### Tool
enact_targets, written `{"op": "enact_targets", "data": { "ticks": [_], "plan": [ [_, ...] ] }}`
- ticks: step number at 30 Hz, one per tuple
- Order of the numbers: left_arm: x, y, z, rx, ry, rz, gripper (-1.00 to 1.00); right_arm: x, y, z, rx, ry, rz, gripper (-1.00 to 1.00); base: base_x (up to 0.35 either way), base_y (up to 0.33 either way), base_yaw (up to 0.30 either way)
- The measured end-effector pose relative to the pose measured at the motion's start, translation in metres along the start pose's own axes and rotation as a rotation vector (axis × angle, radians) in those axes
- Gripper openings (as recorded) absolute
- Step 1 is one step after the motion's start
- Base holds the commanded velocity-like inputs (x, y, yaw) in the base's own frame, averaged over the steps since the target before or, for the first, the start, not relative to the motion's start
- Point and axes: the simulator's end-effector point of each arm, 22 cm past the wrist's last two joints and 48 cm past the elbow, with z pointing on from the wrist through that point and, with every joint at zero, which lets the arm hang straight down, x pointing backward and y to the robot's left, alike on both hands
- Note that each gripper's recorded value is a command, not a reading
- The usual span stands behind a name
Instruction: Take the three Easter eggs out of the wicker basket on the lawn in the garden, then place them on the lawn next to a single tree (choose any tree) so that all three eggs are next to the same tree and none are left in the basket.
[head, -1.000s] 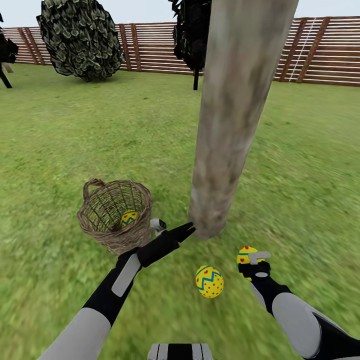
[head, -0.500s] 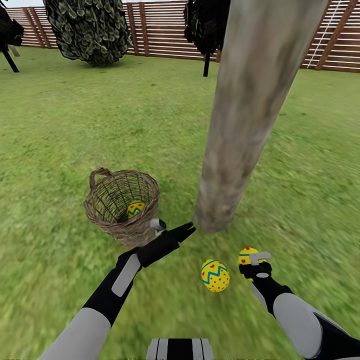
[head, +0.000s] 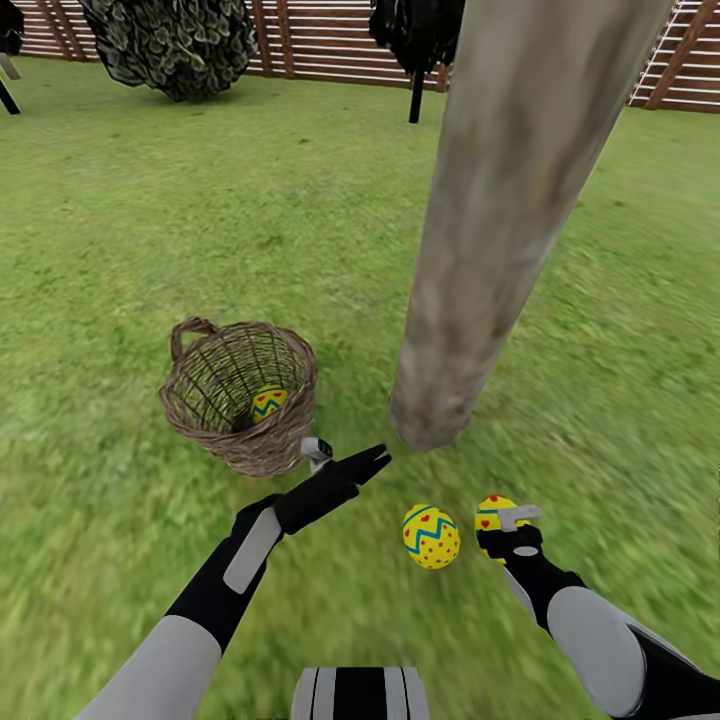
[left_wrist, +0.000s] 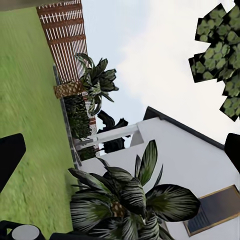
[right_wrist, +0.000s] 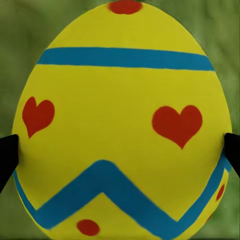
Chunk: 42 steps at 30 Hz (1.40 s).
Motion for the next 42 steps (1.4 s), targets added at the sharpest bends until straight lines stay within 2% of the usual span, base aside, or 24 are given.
{"op": "enact_targets", "data": {
  "ticks": [14, 17, 42],
  "plan": [
    [0.006, 0.031, -0.01, -0.028, -0.01, -0.049, 1.0, 0.033, 0.011, 0.015, -0.013, 0.055, -0.014, -1.0, 0.0, 0.0, 0.0],
    [0.008, 0.037, -0.012, -0.033, -0.012, -0.059, 1.0, 0.034, 0.01, 0.019, -0.006, 0.052, -0.032, -1.0, 0.0, 0.0, 0.0],
    [0.008, 0.037, -0.012, -0.03, -0.012, -0.059, 1.0, 0.032, 0.013, 0.018, -0.006, 0.049, -0.021, -1.0, 0.04, 0.0, 0.0]
  ]
}}
